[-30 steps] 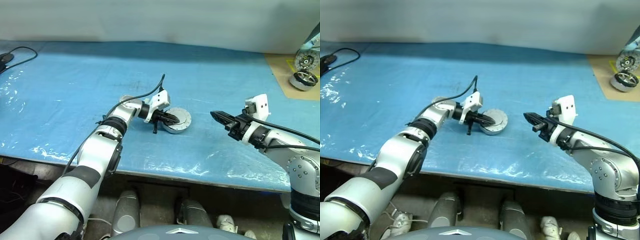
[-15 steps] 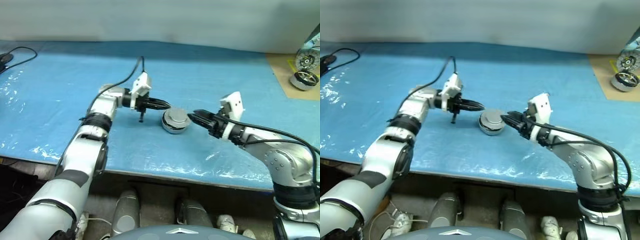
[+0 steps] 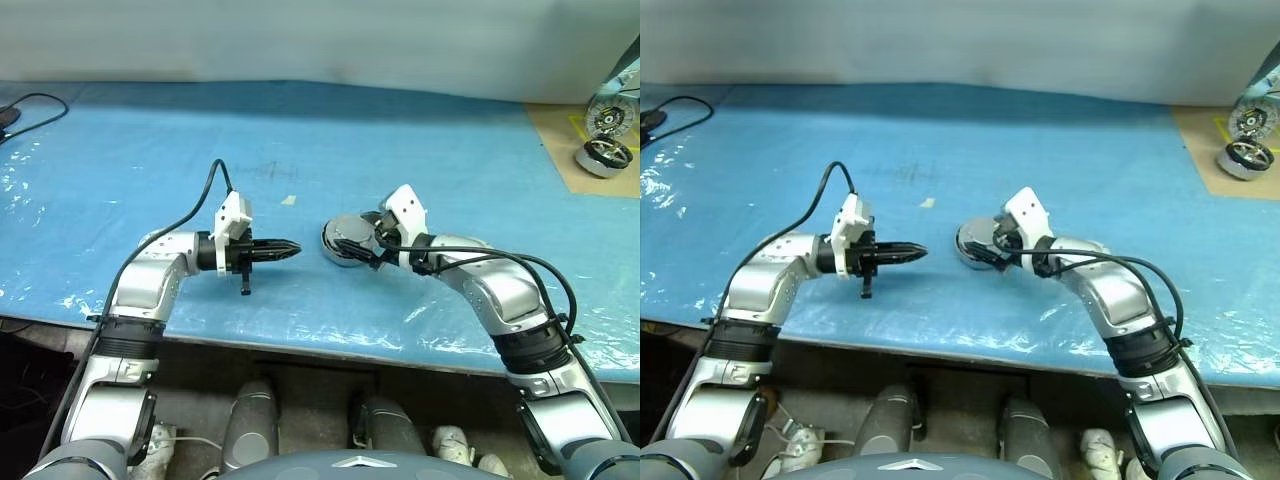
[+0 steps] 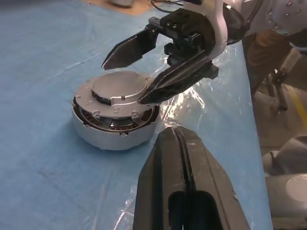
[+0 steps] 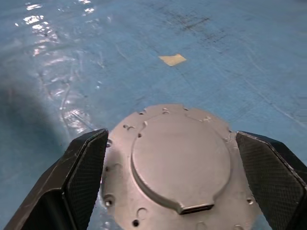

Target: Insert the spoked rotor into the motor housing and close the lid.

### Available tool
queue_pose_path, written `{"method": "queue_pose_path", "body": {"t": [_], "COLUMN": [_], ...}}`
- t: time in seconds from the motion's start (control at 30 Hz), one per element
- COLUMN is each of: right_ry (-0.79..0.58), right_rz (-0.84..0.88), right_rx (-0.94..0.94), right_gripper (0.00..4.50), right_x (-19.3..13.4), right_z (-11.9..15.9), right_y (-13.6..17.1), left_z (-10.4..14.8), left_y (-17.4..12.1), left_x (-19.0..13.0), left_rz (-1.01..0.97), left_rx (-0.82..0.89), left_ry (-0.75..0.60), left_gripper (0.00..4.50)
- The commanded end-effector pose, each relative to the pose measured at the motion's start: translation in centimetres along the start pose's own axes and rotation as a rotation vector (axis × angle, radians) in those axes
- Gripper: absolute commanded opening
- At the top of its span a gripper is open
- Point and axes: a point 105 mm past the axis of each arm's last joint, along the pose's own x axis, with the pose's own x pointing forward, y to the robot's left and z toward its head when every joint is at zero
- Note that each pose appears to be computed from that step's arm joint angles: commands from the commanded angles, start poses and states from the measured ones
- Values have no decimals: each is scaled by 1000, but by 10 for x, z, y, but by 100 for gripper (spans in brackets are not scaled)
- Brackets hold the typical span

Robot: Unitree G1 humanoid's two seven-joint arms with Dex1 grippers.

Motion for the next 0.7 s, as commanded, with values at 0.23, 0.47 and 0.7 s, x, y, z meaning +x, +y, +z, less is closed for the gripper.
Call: {"method": "queue_pose_path", "body": {"t": [0.23,0.47,0.7], "right_ry": [-18,-1,-14], "right_rz": [42,75,85], "right_rx": [-83,-79,-48], "right_gripper": [446,293,293], "right_x": [6,9,13], "right_z": [3,-8,-1], "right_y": [8,18,18], "left_z": [9,12,12], "left_y": [4,7,13], "left_x": [-3,-1,-3], "left_rz": [41,48,72], "left_rx": [46,52,62], "left_ry": [-5,-17,-12], "left_gripper": [0,0,0]}}
